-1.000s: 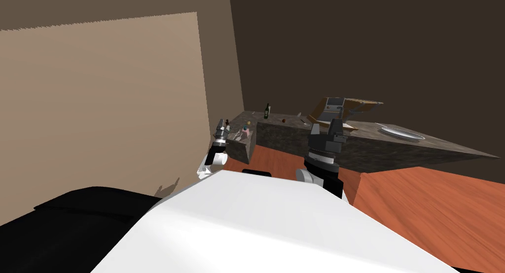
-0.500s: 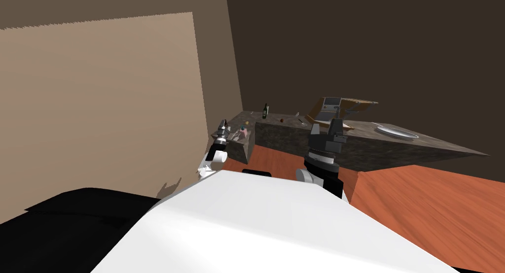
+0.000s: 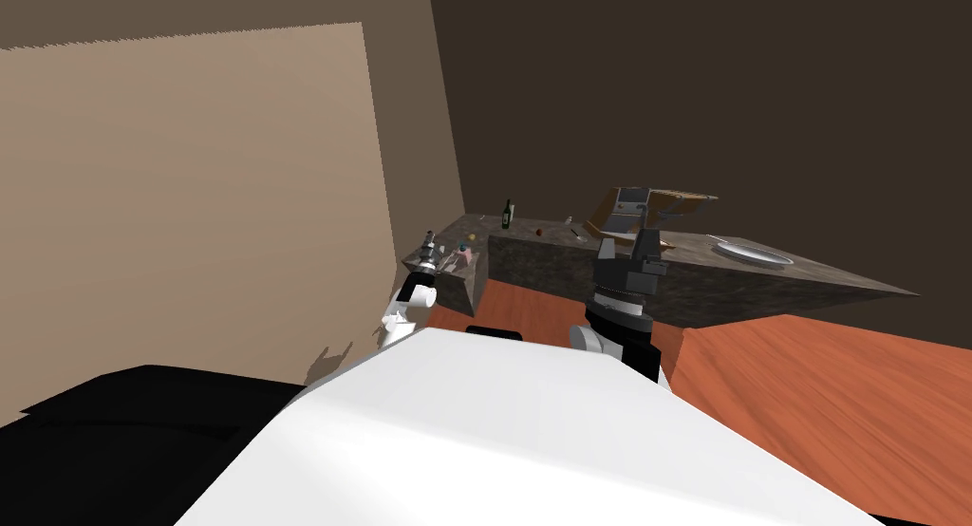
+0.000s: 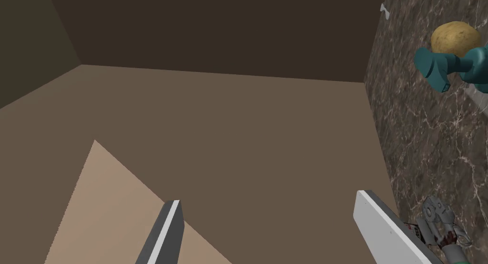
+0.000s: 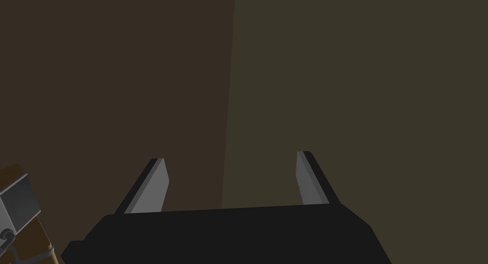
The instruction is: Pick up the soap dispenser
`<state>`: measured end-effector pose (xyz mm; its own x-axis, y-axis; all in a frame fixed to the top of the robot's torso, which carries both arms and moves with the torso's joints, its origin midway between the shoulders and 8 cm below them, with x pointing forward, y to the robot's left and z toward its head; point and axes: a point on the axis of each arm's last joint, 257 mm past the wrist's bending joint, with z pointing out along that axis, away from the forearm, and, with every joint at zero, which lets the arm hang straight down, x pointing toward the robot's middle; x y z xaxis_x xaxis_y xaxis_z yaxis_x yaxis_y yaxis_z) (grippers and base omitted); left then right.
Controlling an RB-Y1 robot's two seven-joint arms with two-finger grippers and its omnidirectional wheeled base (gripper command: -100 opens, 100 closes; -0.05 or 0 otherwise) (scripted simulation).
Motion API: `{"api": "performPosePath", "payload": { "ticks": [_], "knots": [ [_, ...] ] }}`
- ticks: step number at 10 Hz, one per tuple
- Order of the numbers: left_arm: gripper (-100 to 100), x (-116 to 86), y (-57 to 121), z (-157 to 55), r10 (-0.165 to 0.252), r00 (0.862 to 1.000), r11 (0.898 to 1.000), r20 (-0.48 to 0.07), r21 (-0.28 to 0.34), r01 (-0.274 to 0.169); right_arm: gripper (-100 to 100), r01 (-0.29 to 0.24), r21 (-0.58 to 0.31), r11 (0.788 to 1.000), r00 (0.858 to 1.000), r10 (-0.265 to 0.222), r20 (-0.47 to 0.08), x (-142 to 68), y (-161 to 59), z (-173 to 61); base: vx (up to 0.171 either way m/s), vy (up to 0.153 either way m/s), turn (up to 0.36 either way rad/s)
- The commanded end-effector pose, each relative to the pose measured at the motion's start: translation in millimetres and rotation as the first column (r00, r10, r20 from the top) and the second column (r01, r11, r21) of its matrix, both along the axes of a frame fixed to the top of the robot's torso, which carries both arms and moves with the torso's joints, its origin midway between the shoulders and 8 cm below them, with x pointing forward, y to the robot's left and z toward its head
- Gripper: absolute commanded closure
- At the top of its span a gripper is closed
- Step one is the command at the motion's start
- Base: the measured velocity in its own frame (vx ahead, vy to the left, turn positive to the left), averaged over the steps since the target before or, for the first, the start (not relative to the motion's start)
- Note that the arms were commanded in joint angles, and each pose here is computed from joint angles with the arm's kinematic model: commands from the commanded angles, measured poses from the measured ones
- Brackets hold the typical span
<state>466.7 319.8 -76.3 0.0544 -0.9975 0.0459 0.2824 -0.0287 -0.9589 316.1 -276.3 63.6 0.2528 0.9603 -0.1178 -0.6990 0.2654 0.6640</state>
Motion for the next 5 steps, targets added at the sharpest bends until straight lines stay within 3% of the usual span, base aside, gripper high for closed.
{"api": "performPosePath", "payload": {
  "ticks": [1,5],
  "knots": [
    [-100,4,3.0,-7,0.000,1.000,1.000,-0.032,-0.015,-0.001,0,0.000,0.000,1.000,1.000,0.000,0.000,0,0,0,0.010,-0.048,-0.008],
    [-100,20,16.0,-29,-0.001,0.992,0.997,-0.124,-0.076,-0.008,0,0.000,0.000,1.000,1.000,0.000,0.000,0,0,0,0.004,-0.050,-0.018]
  ]
}}
